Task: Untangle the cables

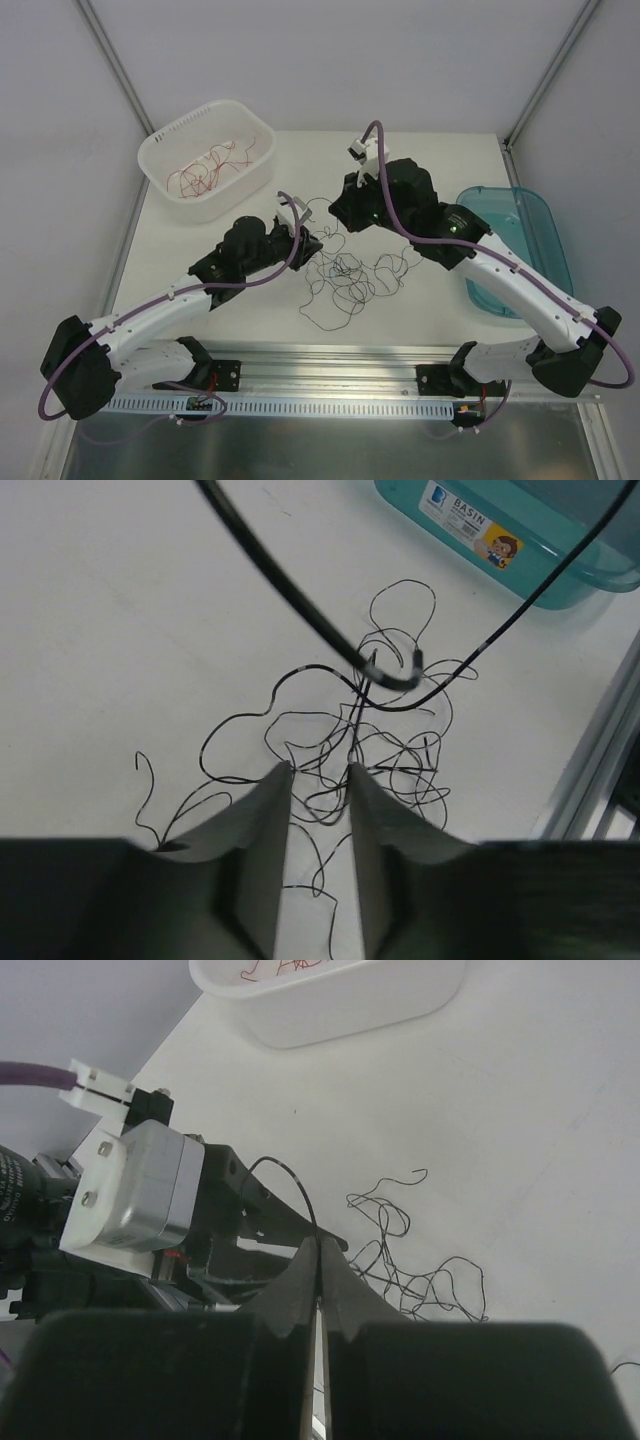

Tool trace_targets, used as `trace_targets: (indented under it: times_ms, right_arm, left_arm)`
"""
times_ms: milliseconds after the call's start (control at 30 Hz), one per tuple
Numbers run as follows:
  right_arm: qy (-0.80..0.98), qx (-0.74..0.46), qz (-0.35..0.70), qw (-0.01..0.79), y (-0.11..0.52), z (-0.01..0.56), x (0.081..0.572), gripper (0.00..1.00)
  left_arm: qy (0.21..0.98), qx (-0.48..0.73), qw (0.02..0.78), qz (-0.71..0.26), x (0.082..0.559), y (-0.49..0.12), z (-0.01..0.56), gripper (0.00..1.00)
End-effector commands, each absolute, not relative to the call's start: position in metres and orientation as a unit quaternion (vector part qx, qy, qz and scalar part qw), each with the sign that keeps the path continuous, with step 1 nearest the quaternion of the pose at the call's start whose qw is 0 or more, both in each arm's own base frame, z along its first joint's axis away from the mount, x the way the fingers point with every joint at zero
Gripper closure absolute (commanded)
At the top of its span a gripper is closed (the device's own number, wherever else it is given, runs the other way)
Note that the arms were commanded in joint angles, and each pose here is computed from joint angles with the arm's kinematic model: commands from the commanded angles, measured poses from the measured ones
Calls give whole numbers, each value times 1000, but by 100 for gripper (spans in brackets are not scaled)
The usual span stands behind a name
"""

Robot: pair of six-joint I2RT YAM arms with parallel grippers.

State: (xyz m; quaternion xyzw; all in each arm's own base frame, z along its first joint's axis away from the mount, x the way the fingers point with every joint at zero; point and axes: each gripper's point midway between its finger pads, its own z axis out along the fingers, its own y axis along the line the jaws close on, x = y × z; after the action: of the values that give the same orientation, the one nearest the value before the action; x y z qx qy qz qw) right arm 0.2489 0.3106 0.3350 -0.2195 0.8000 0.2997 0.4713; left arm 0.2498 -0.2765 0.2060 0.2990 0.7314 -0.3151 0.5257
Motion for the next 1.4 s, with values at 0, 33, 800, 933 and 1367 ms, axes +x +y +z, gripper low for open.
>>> trace_targets:
  times_ms: [0,33,800,933,1367]
  right_arm:
    - [780,-207,309,503,301,357,245,100]
    - [782,-204,299,508,296,356,247,99]
    - [723,-68,131,675,100,477,238,99]
    - [695,-53,116,708,79,509,223,99]
    - [642,-33,112,758,47,560,188,99]
  left_arm:
    - [700,291,571,-316,257,-282,238,80]
    - [704,280,574,-312,256,-277,238,100]
    - [894,-275,330,-129,248,-77,50,100]
    - [884,-324,320,-107,243,-57,43,100]
    - [882,-308,327,-140,261,-60,65,100]
